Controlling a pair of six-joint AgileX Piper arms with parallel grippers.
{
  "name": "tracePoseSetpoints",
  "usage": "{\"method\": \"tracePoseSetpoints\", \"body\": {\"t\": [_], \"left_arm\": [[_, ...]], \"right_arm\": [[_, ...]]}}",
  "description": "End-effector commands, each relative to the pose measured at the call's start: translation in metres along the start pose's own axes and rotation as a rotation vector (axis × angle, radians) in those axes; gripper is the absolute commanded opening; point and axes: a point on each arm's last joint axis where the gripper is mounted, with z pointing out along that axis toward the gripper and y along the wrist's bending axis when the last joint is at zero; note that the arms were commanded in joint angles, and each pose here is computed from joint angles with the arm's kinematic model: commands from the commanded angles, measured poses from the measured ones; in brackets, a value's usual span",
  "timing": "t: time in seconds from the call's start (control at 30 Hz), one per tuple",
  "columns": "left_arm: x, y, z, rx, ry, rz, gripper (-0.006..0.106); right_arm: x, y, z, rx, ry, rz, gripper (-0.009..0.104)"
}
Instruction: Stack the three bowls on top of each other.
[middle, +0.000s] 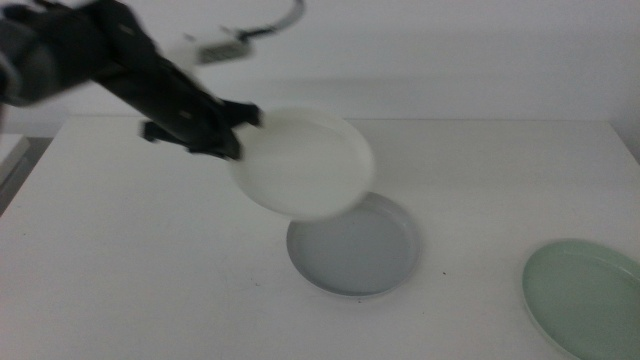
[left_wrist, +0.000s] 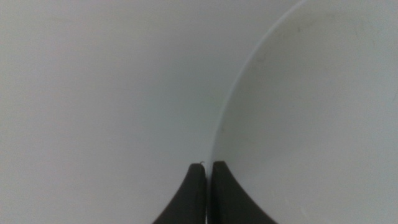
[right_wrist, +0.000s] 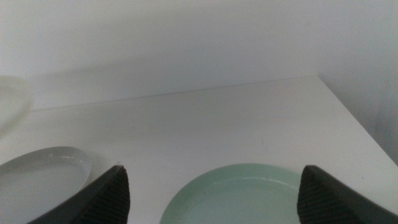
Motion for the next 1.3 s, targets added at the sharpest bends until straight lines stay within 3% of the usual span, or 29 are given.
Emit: {"method": "tracePoseSetpoints", "body": {"t": [0.0, 0.43, 0.63, 0.87, 1.1, 1.27], "left_arm": [[0.009, -0.024, 0.017, 0.001, -0.004, 0.024, -0.002], [0.040, -0.056, 0.086, 0.018, 0.143, 0.032, -0.002], [0.042, -0.058, 0.088, 0.020, 0.149, 0.033, 0.001], [0.036, -0.069, 0.051, 0.057, 0.124, 0.133, 0.034], [0.028, -0.075, -0.057, 0.087, -0.009, 0.237, 0.094], [0.048, -0.081, -0.134, 0.129, -0.084, 0.362, 0.094]], "right_arm": [[0.000, -0.001, 0.000, 0.006, -0.010, -0.016, 0.091], [0.000, -0.001, 0.000, 0.006, -0.010, -0.016, 0.091], [0.000, -0.001, 0.000, 0.006, -0.010, -0.016, 0.091], [0.000, -0.001, 0.000, 0.006, -0.010, -0.016, 0.091], [0.000, -0.001, 0.000, 0.006, -0.010, -0.016, 0.091], [0.000, -0.001, 0.000, 0.006, -0.010, -0.016, 0.091]]}}
